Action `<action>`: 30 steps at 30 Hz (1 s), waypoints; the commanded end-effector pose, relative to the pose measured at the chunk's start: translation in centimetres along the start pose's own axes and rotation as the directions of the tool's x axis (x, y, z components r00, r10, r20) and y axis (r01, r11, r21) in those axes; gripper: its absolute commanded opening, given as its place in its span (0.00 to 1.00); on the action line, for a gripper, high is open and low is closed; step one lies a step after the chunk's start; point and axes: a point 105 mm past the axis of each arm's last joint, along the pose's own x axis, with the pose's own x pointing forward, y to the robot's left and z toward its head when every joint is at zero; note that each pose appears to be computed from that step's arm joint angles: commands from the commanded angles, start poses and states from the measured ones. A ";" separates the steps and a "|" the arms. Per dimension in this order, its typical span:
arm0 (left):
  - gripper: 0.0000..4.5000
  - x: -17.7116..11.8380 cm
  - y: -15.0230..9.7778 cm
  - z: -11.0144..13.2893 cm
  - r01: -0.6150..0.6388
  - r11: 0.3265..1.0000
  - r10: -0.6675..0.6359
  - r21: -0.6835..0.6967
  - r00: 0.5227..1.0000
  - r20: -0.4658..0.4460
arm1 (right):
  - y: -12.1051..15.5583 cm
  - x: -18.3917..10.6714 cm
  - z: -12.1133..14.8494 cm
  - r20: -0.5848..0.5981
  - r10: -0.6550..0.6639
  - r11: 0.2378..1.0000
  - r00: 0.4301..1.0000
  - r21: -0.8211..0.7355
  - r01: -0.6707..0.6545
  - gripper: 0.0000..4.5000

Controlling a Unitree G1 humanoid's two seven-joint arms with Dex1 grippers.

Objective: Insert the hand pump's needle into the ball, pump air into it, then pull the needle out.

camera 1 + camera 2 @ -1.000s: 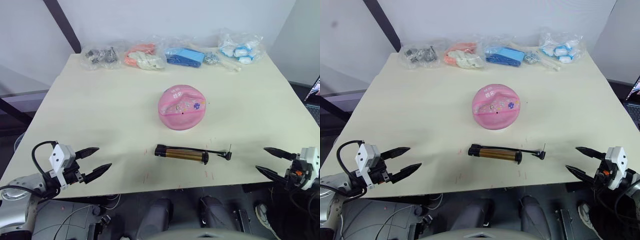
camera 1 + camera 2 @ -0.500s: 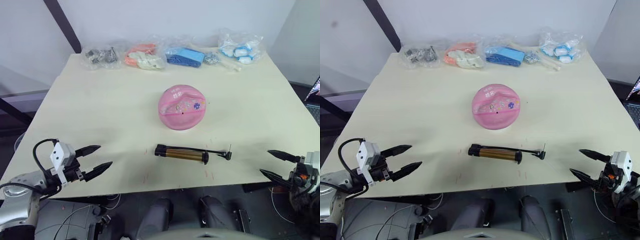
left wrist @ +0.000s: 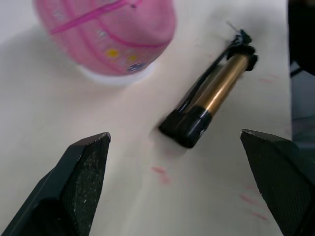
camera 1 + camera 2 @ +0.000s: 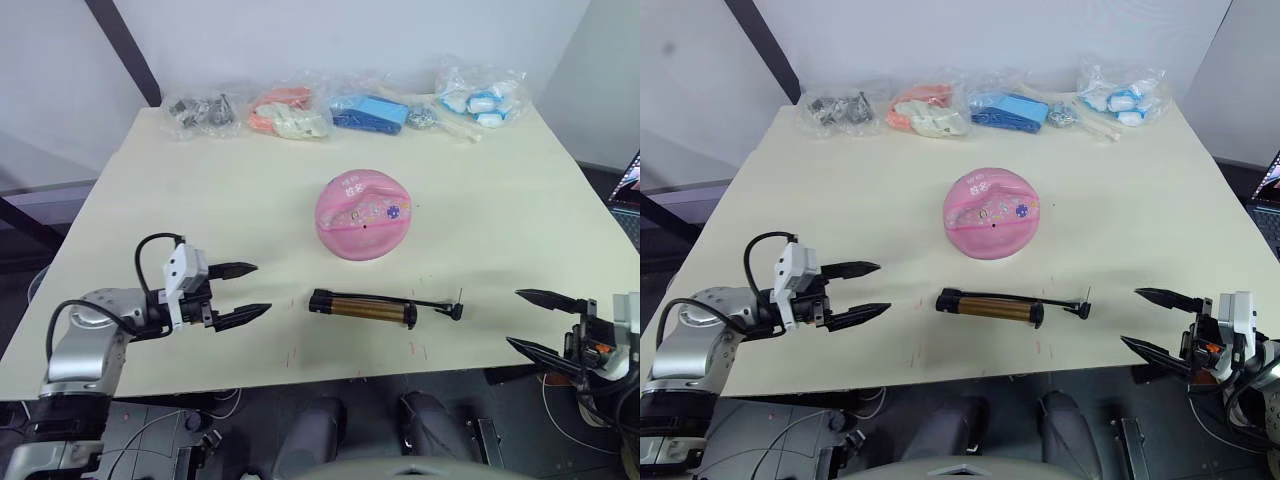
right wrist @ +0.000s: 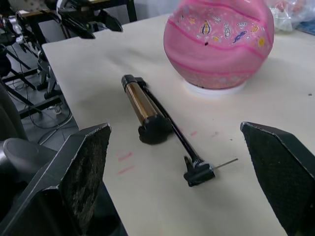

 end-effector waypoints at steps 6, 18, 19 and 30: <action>1.00 3.6 -0.2 2.3 0.127 0.990 -0.124 0.063 0.991 -0.048 | 1.0 0.7 1.1 0.029 0.018 0.999 0.999 -0.027 -0.017 0.98; 1.00 5.5 -0.2 2.5 0.214 0.974 -0.210 0.079 0.976 -0.059 | 1.8 1.0 1.4 0.028 0.005 1.000 1.000 -0.026 -0.005 0.98; 1.00 5.8 -0.2 2.7 0.214 0.974 -0.210 0.078 0.976 -0.057 | 1.8 1.0 1.4 0.028 0.007 1.000 1.000 -0.025 -0.007 0.98; 1.00 9.6 -0.1 3.8 0.270 0.952 -0.246 0.146 0.955 -0.165 | 2.4 1.5 2.0 0.053 0.009 0.999 0.999 -0.035 -0.007 0.98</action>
